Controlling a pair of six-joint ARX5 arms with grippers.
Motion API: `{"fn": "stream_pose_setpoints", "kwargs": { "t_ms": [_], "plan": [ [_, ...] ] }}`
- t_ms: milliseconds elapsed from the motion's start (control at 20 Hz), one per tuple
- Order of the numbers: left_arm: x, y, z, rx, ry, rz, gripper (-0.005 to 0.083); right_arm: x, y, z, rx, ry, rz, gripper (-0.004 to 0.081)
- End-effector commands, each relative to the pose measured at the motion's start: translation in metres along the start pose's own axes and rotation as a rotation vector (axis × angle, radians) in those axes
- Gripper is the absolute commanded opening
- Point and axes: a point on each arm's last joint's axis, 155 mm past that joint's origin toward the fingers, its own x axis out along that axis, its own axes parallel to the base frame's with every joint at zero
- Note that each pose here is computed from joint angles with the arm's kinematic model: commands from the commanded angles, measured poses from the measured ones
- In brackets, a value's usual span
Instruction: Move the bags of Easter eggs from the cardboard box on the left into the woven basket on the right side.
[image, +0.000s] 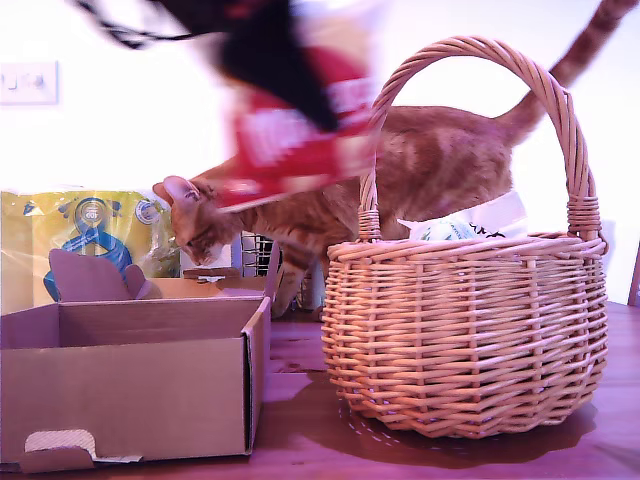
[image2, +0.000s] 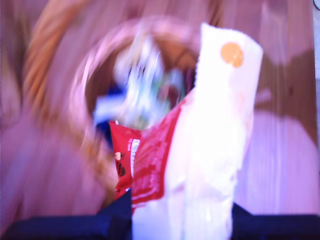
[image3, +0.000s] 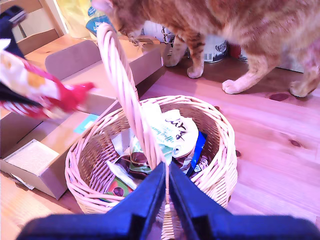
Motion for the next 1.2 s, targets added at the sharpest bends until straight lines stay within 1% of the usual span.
{"fn": "stream_pose_setpoints", "kwargs": {
  "t_ms": [0,100,200,250,350,450,600,650,700,800,850,900,1000,1150],
  "plan": [
    [0.025,0.006,-0.004,0.034,0.012,0.023,0.0049,-0.003,0.002,0.008,-0.009,-0.022,0.004,-0.0012],
    [0.046,0.004,0.005,0.091,-0.018,0.033,0.0049,-0.003,0.002,0.008,-0.009,-0.022,0.004,-0.0012],
    [0.065,0.007,0.015,0.129,-0.053,0.076,0.0049,-0.003,0.002,0.008,-0.009,-0.022,0.004,-0.0012],
    [0.071,0.008,0.020,0.144,-0.069,0.093,0.0049,-0.003,0.002,0.008,-0.009,-0.022,0.004,-0.0012],
    [0.081,0.004,0.027,0.163,-0.098,0.097,0.0044,-0.003,0.002,0.008,-0.009,-0.022,0.004,-0.0012],
    [0.089,-0.002,0.027,0.167,-0.098,0.082,0.0020,-0.003,0.002,0.008,-0.009,-0.022,0.004,-0.0012],
    [0.104,-0.012,0.010,0.106,-0.058,0.022,0.0031,-0.003,0.002,0.008,-0.009,-0.022,0.005,-0.0012],
    [0.111,-0.014,0.003,0.087,-0.041,0.010,0.0075,-0.003,0.002,0.008,-0.009,-0.022,0.005,-0.0012],
    [0.117,-0.016,-0.004,0.071,-0.023,0.003,0.0165,-0.003,0.002,0.008,-0.009,-0.022,0.005,-0.0012],
    [0.126,-0.018,-0.014,0.035,0.003,-0.008,0.0390,-0.003,0.002,0.008,-0.009,-0.022,0.005,-0.0012],
    [0.126,-0.018,-0.016,0.034,0.009,-0.010,0.0466,-0.003,0.002,0.008,-0.009,-0.022,0.006,-0.0012],
    [0.126,-0.020,-0.015,0.038,0.007,-0.013,0.0481,-0.003,0.003,0.008,-0.009,-0.022,0.008,-0.0012],
    [0.121,-0.020,-0.008,0.041,-0.007,-0.009,0.0481,-0.003,0.003,0.008,-0.009,-0.022,0.008,-0.0012],
    [0.098,-0.018,0.003,0.036,-0.019,0.004,0.0481,-0.003,0.003,0.008,-0.009,-0.022,0.008,-0.0012]
  ]
}}
